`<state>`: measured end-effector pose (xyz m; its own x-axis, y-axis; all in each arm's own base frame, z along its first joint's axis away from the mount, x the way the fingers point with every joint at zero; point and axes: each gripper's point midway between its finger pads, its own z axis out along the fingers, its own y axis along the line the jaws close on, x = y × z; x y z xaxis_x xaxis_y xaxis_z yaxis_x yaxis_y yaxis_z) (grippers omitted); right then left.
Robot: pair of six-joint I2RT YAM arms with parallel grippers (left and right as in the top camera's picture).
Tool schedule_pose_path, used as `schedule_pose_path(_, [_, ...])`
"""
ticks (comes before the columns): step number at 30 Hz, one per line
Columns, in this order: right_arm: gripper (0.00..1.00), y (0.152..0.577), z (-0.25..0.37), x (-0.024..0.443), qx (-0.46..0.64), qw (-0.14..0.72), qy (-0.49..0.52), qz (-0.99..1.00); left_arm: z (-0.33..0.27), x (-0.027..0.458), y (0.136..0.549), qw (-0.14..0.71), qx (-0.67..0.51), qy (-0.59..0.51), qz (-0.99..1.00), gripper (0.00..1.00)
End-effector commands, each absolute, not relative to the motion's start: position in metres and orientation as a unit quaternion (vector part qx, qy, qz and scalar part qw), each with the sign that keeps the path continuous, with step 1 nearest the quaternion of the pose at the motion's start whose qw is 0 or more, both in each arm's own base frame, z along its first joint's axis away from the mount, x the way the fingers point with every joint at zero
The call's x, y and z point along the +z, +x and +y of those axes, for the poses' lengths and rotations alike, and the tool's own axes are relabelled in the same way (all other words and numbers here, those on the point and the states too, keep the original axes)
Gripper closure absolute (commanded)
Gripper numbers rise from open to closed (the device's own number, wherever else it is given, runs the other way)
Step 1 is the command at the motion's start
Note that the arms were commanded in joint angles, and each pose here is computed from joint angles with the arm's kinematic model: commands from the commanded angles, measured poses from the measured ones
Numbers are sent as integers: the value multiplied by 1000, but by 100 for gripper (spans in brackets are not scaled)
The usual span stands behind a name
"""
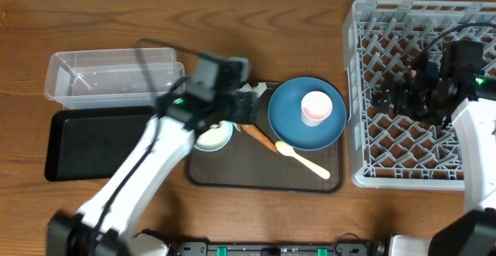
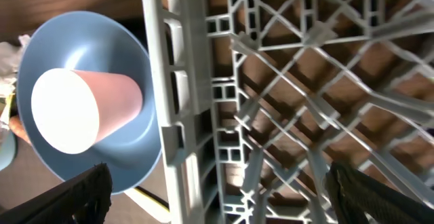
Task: Sort waste into correct bins and load items into the dishwasher rack
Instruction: 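Grasp the pink cup from the teal plate with the left gripper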
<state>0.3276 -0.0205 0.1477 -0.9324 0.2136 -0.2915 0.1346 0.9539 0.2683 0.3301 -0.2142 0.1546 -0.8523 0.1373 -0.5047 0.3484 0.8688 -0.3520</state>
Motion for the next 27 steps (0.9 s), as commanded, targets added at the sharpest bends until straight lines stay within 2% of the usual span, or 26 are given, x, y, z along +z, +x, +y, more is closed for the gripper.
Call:
schedule_pose_path(1, [1, 323, -20, 155, 110, 169, 91, 975, -250, 155, 341, 253, -233, 164, 924, 32])
schedule_pose_path(11, [1, 322, -20, 155, 110, 167, 91, 975, -307, 111, 349, 247, -258, 184, 916, 32])
schedule_pose_path(27, [1, 322, -20, 155, 110, 166, 91, 976, -334, 79, 354, 241, -273, 177, 914, 32])
